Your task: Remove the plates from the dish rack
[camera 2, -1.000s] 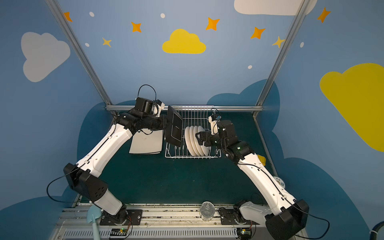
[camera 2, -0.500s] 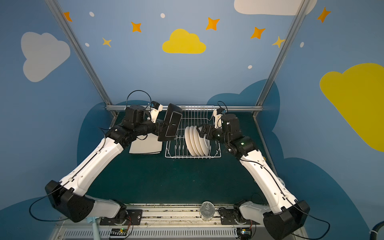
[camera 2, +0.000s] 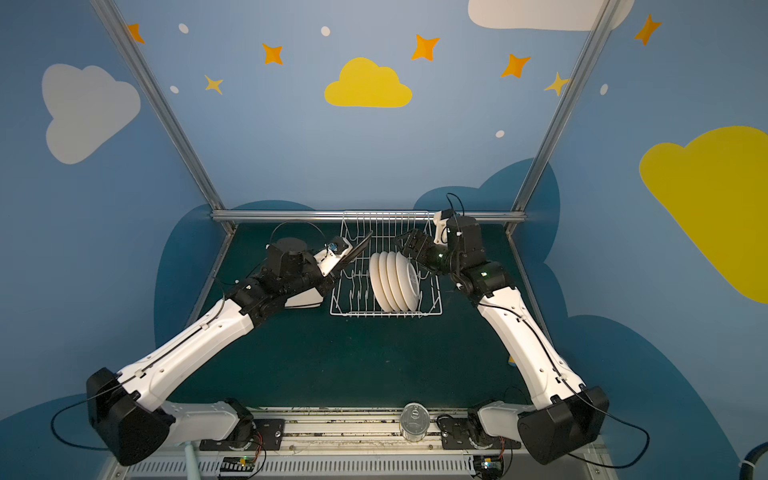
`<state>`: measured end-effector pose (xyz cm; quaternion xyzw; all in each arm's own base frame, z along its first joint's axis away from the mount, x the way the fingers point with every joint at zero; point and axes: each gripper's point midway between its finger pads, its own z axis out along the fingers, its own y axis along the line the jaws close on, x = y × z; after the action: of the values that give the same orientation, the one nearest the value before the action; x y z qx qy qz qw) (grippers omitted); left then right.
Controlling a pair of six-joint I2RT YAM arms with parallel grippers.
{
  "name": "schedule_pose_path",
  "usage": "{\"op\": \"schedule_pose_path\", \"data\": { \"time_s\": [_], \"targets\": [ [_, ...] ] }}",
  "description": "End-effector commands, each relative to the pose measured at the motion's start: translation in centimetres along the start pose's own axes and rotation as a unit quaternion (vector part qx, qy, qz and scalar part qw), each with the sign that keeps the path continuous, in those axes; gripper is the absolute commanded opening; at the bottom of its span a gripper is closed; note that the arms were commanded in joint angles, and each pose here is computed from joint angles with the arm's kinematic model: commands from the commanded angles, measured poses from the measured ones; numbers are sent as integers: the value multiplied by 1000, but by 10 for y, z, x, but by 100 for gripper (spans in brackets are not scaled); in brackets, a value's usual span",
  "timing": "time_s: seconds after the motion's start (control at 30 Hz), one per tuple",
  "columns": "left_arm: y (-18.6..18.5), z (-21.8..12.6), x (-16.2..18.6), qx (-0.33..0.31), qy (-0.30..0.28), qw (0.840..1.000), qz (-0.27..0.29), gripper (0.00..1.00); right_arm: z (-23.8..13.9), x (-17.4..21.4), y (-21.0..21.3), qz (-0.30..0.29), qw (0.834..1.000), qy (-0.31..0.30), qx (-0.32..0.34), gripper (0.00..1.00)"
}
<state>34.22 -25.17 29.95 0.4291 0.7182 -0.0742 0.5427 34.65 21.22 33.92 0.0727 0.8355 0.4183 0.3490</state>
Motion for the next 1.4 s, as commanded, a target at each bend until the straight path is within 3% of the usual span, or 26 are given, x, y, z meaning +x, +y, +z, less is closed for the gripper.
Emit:
{"op": "schedule_pose_path", "data": {
  "time_s": [0.0,0.2,0.5,0.67,0.9,1.2,1.37],
  "targets": [
    [37,-44,-86,-116,-154,975,110,3,0,-14,21,28,999,-6,-42,95],
    [21,-51,-87,-124,-187,955,193,3,21,-4,22,57,996,51,-51,95],
    [-1,-48,-75,-110,-196,937,268,3,51,14,21,103,984,124,-77,93],
    [-4,-46,-72,-106,-194,934,279,3,60,24,22,101,981,145,-79,83],
    [-15,-44,-69,-94,-206,925,306,3,77,43,17,107,974,184,-71,59],
    [-19,-42,-66,-93,-209,919,321,3,86,54,20,113,969,206,-79,44],
    [-19,-41,-64,-94,-207,918,323,3,85,60,22,114,965,221,-88,24]
  ]
}}
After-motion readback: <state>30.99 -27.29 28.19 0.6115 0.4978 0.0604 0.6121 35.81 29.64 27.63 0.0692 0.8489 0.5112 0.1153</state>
